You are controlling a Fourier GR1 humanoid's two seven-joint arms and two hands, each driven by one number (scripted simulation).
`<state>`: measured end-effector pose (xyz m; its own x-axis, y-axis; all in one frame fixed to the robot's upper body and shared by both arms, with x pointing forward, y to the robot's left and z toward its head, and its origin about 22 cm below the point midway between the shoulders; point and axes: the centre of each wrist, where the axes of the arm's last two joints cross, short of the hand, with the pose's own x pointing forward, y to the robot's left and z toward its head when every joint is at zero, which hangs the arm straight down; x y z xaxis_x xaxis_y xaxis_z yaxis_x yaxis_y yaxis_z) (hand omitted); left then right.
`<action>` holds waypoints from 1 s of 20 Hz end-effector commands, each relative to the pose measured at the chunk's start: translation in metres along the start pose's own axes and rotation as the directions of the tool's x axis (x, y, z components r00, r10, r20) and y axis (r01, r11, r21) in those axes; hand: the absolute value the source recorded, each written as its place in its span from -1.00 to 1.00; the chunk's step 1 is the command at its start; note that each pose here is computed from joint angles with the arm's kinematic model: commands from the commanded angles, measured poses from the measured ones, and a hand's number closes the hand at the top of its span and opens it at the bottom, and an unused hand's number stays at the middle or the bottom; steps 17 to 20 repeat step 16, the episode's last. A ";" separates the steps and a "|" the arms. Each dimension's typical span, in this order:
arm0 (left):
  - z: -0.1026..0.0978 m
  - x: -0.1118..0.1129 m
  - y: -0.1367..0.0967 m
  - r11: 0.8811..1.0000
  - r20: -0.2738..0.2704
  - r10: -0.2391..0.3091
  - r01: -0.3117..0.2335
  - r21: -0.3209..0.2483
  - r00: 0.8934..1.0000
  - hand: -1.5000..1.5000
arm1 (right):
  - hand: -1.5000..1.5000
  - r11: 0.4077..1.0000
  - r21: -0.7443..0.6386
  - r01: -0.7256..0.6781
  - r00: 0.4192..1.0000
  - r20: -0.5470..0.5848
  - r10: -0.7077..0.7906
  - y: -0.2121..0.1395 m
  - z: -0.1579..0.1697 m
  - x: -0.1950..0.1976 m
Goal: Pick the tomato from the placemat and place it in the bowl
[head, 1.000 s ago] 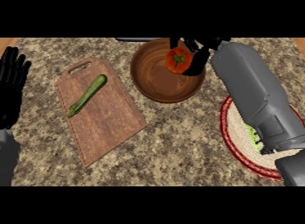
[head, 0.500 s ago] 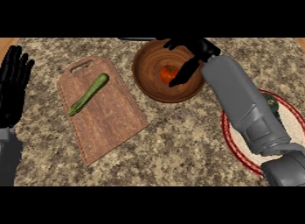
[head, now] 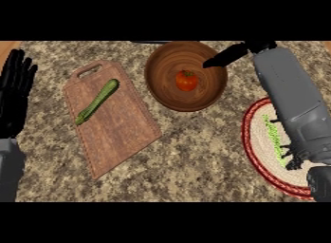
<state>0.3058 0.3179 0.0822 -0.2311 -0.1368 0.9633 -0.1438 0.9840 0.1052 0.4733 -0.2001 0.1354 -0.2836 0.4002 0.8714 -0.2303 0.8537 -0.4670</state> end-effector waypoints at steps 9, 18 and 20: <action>0.003 0.005 0.000 0.999 0.025 0.008 -0.007 -0.033 1.000 0.00 | -1.00 0.966 -0.216 0.140 0.990 -0.004 -0.144 -0.149 0.080 -0.041; -0.009 0.008 -0.007 0.998 0.041 0.033 -0.032 -0.046 0.999 0.00 | -1.00 0.957 -0.225 0.183 0.983 0.023 -0.183 -0.180 0.106 -0.047; -0.009 0.008 -0.007 0.998 0.041 0.033 -0.032 -0.046 0.999 0.00 | -1.00 0.957 -0.225 0.183 0.983 0.023 -0.183 -0.180 0.106 -0.047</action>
